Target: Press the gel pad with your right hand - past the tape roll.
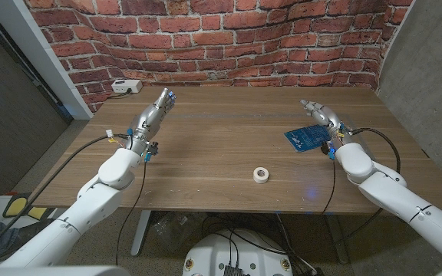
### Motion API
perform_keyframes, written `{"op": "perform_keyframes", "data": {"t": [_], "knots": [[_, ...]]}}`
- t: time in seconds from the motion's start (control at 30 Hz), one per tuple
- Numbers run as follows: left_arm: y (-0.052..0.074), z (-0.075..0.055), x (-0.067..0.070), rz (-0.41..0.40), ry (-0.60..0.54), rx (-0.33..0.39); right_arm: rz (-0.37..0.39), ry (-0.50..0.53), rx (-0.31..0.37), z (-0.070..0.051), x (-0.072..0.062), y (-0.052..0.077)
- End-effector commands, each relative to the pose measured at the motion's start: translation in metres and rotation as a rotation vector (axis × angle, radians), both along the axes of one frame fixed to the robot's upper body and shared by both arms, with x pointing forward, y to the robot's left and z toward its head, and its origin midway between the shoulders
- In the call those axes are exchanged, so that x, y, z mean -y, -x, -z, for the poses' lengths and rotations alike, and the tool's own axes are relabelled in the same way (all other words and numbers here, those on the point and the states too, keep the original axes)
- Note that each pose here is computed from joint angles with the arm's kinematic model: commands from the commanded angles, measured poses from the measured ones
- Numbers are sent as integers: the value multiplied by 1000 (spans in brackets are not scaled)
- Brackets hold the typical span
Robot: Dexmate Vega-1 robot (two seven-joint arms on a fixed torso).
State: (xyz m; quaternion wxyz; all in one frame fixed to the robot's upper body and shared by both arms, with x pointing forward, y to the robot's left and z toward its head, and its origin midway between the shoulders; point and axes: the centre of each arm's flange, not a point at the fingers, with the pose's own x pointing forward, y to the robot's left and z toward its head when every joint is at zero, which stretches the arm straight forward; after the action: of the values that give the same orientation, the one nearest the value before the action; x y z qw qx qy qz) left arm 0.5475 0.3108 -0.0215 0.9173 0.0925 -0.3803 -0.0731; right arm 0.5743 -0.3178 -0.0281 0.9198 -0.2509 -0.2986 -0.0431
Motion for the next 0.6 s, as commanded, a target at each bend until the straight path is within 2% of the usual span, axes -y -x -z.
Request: {"op": "perform_keyframes", "data": {"t": [0.03,0.33,0.6], "knots": [[0,2,0,7,7,-5,-111,-97,5,1,0,1],[-7,3,-2,43,6,-24,-217,-186,10,3,2,-3],[-16,2,-6,74,9,-51,-247,-211,7,1,1,-2]]}}
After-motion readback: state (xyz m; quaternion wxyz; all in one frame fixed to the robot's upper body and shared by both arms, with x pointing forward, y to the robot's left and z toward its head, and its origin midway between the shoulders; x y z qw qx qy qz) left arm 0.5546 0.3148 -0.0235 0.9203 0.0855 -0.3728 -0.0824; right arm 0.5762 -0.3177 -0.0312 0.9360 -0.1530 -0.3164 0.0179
